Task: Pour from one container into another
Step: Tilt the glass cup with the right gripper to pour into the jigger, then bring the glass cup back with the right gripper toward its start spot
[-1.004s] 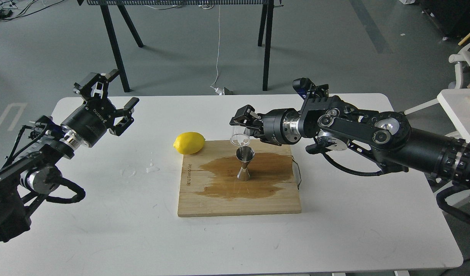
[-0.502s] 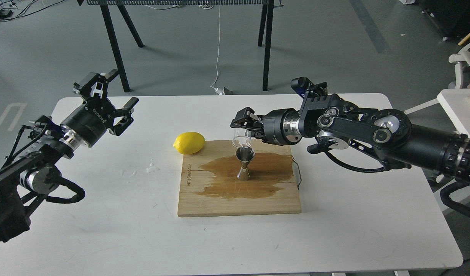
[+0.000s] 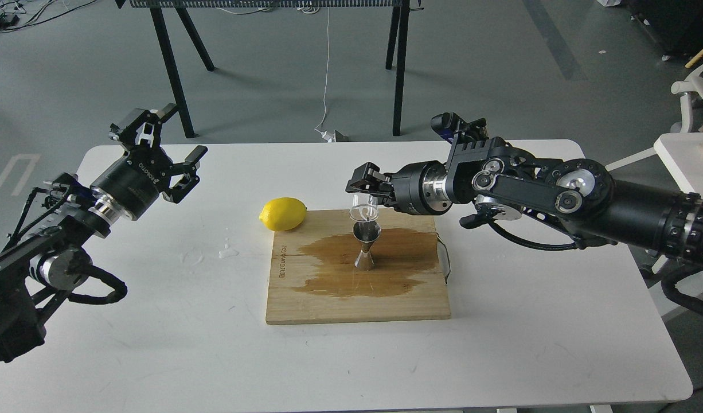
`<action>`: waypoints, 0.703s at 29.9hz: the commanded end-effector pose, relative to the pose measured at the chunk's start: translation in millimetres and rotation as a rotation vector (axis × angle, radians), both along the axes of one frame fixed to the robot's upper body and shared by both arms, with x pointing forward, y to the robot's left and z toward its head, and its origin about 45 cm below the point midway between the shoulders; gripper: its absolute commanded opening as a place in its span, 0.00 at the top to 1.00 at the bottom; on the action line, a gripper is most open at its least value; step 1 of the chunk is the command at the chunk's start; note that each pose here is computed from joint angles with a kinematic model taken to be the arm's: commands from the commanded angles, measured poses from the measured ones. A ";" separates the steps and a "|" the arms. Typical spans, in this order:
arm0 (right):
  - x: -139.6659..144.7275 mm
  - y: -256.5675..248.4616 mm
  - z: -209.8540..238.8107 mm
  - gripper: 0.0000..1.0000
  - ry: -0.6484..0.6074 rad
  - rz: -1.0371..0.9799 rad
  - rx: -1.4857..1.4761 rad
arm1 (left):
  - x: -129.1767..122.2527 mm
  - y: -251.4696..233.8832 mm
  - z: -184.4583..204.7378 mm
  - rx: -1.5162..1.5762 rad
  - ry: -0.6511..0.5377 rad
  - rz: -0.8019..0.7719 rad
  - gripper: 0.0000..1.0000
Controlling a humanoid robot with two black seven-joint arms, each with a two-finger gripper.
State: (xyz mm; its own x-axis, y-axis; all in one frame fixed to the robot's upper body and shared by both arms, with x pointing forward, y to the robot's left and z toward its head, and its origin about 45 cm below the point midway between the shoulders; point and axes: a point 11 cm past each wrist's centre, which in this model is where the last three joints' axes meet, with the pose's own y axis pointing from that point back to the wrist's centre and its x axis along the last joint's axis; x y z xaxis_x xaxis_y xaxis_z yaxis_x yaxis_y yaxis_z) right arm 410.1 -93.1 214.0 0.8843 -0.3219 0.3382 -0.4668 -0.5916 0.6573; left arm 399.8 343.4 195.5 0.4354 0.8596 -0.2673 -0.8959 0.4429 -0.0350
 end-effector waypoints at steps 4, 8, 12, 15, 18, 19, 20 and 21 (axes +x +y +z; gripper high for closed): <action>0.1 2.0 0.9 0.59 0.000 0.001 0.005 | 0.0 -0.1 0.0 0.001 0.000 0.000 0.10; 1.1 0.8 2.7 0.59 0.010 -0.018 0.029 | 0.1 0.0 0.1 -0.001 0.000 0.000 0.10; -0.3 -0.1 4.6 0.59 0.096 -0.096 0.153 | 0.0 1.0 0.1 0.003 0.000 0.002 0.10; -1.6 -8.9 3.1 0.59 0.168 -0.171 0.263 | 0.0 1.1 0.1 0.003 0.000 0.002 0.10; -3.7 -24.8 -3.6 0.59 0.252 -0.284 0.420 | 0.0 0.4 -0.2 0.001 0.000 0.001 0.10; -4.2 -31.0 -4.6 0.59 0.281 -0.327 0.485 | 0.1 0.5 -0.1 0.000 0.000 0.001 0.10; -4.7 -39.0 -6.9 0.59 0.311 -0.374 0.553 | 0.1 0.5 -0.1 0.000 0.000 0.002 0.10; -3.9 -50.9 -8.8 0.59 0.341 -0.435 0.637 | 0.0 0.4 -0.2 0.001 0.000 0.001 0.10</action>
